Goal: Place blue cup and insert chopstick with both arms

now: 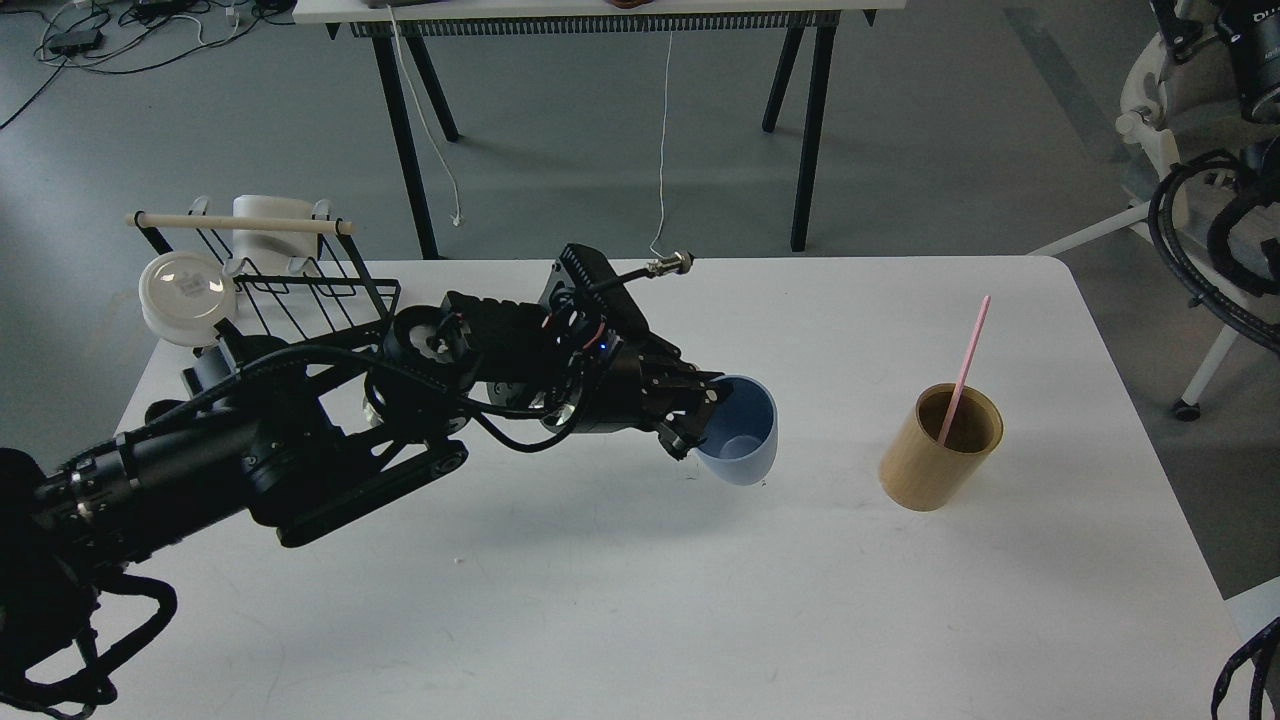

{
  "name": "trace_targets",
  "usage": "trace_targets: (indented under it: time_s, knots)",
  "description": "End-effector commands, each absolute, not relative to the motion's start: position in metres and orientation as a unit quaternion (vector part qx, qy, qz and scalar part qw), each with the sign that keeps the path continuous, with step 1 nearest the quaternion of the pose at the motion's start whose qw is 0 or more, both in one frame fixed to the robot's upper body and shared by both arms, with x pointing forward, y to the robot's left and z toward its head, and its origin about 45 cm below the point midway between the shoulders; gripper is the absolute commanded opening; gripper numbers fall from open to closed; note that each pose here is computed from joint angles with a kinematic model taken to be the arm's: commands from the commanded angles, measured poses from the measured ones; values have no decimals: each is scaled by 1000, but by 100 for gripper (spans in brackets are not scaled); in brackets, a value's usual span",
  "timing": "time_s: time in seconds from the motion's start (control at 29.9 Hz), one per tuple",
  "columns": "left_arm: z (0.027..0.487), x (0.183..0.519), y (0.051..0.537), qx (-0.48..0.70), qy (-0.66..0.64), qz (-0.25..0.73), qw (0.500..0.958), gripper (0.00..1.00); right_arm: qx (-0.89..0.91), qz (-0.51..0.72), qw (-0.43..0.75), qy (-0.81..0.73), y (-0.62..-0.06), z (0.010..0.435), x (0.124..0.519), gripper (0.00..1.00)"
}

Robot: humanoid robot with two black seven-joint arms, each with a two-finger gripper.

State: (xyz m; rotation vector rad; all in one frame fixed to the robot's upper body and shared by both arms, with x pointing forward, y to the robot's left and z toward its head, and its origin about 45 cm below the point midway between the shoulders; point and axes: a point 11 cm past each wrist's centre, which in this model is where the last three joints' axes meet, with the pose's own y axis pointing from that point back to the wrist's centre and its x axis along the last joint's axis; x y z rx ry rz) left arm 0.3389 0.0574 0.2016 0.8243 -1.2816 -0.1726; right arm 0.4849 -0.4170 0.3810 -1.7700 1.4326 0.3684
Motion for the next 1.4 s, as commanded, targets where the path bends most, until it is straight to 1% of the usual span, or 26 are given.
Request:
trace_targets:
  time_s: [0.0, 0.2, 0.33, 0.47, 0.6, 0.7, 0.74, 0.77, 0.8, 0.84, 0.9, 0.94, 0.97, 1.07, 1.2, 1.3, 1.37]
  knots:
    - [187, 336, 51, 380, -569, -88, 724, 2, -701, 146, 406, 568, -417, 380, 484, 99]
    - [171, 328, 51, 389, -563, -111, 721, 3, -701, 147, 405, 568, -418, 377, 483, 99]
    - [161, 320, 50, 388, -553, -116, 728, 3, -701, 148, 404, 569, -419, 374, 482, 99]
    - [143, 324, 61, 410, -529, -112, 734, 3, -701, 150, 403, 570, -419, 372, 482, 99]
    - [136, 322, 61, 412, -521, -113, 739, 5, -700, 152, 401, 572, -420, 368, 481, 99]
    - [134, 319, 60, 410, -519, -114, 741, 10, -698, 155, 398, 574, -421, 364, 480, 99]
    - [133, 317, 60, 408, -516, -115, 744, 13, -698, 155, 398, 575, -421, 363, 479, 99]
    - [133, 315, 59, 406, -516, -115, 745, 18, -698, 156, 397, 576, -422, 361, 479, 99]
    - [134, 316, 58, 405, -518, -114, 745, 27, -697, 156, 397, 576, -422, 361, 479, 99]
    - [137, 317, 57, 403, -519, -112, 746, 32, -697, 157, 397, 576, -422, 360, 479, 99]
    - [140, 319, 58, 402, -521, -109, 745, 39, -695, 158, 395, 579, -424, 357, 477, 99]
    - [144, 321, 57, 400, -524, -106, 744, 46, -695, 159, 395, 580, -425, 355, 477, 99]
    - [150, 323, 56, 394, -528, -101, 745, 51, -695, 158, 394, 580, -425, 355, 476, 99]
    - [174, 334, 53, 375, -537, -66, 753, 55, -696, 154, 393, 581, -429, 358, 475, 99]
    - [214, 360, 57, 354, -544, 4, 761, 62, -702, 148, 383, 582, -434, 357, 468, 99]
    - [248, 388, 73, 342, -539, 81, 765, 78, -706, 136, 361, 594, -441, 361, 458, 99]
    - [271, 401, 84, 307, -506, 138, 794, 85, -710, 125, 333, 608, -447, 363, 447, 99]
